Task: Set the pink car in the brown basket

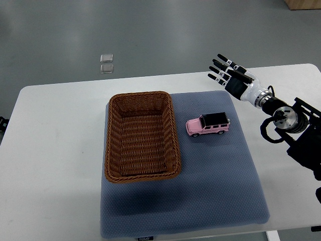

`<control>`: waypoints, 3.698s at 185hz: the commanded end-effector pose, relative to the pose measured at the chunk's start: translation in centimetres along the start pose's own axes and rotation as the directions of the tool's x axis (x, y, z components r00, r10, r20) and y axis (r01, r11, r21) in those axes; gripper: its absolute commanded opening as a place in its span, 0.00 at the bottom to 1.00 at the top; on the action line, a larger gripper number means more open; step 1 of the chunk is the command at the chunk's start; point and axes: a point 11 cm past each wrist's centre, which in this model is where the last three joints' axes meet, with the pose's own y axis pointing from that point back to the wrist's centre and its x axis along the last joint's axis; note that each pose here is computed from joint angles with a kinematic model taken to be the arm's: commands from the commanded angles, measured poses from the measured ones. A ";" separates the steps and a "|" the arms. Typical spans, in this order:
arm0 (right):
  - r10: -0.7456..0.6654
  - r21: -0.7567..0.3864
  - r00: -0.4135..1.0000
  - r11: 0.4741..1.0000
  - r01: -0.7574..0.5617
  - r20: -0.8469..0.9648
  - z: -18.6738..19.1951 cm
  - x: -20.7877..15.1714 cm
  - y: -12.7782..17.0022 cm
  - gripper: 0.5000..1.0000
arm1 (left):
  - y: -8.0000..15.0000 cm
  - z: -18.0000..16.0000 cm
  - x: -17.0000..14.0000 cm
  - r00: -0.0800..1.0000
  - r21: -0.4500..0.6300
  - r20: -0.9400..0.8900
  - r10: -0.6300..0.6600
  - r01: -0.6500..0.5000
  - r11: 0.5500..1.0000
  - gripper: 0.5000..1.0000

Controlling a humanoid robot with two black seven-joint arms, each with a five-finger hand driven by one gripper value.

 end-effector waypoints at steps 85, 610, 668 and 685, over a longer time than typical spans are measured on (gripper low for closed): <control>-0.118 0.010 0.975 0.993 0.122 -0.188 -0.4 -1.0 0.3 0.83 | 0.0 0.0 0.0 1.000 0.000 0.000 0.000 0.000 1.000 1.00; -0.403 -0.452 -0.255 0.874 0.178 -0.879 -3.0 -6.6 0.1 0.03 | 0.0 0.0 0.0 1.000 0.000 0.000 0.000 0.000 1.000 1.00; -0.411 -0.484 -0.268 0.810 0.332 -0.871 -1.7 -14.9 -2.7 0.05 | 0.0 0.0 0.0 1.000 0.000 0.000 0.000 0.000 1.000 1.00; -0.435 -0.517 -0.288 0.778 0.357 -0.853 0.3 -16.9 -3.2 0.06 | 0.0 0.0 0.0 1.000 0.000 0.000 0.000 0.000 1.000 1.00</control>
